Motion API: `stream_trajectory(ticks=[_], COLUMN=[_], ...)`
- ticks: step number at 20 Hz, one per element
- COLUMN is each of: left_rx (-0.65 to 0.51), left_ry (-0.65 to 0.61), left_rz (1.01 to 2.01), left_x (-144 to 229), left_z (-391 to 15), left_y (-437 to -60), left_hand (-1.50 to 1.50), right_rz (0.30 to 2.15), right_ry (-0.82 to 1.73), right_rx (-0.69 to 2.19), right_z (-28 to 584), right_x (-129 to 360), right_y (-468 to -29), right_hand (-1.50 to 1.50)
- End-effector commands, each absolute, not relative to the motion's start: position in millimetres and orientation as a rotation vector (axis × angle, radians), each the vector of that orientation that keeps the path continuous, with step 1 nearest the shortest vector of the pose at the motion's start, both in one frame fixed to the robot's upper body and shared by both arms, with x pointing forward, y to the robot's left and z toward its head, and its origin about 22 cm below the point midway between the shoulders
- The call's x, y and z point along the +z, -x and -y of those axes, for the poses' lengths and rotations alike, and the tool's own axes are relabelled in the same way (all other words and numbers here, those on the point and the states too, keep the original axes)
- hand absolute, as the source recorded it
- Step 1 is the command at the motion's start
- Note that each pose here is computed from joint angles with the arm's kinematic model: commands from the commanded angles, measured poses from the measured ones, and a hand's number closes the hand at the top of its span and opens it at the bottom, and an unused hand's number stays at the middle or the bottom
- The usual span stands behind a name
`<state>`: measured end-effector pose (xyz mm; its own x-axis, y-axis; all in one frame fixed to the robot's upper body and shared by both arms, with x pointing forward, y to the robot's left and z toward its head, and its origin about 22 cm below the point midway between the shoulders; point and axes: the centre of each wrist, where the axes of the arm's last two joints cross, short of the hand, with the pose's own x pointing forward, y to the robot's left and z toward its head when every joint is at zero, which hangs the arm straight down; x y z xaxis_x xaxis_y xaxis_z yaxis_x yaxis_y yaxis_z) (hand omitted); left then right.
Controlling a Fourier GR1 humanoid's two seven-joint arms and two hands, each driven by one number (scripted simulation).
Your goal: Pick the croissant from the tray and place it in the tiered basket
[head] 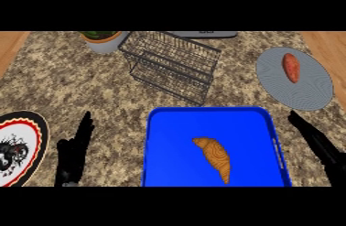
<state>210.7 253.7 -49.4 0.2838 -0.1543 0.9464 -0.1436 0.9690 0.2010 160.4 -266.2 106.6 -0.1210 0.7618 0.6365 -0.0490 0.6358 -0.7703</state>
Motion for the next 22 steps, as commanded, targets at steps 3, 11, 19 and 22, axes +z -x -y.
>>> stream_trajectory(ticks=[3, 11, 19, 22], left_rx=[-0.025, -0.031, -0.023, -0.019], left_ry=[-0.276, -0.253, -0.247, -0.26], left_rz=[1.3, 1.299, 1.303, 1.292], left_x=[-48, -59, -62, -60], left_z=[-254, -249, -249, -248], left_y=[-215, -211, -206, -217], left_hand=[0.0, 0.0, 0.0, 0.0], right_rz=[1.366, 1.304, 1.085, 1.025], right_ry=[0.895, 0.991, 1.124, 1.137], right_rx=[0.923, 0.953, 1.077, 1.099], right_z=[239, 156, 119, 102], right_x=[132, 92, 86, 80], right_y=[-143, -143, -155, -152], right_hand=[-1.5, -1.5, -1.5, -1.5])
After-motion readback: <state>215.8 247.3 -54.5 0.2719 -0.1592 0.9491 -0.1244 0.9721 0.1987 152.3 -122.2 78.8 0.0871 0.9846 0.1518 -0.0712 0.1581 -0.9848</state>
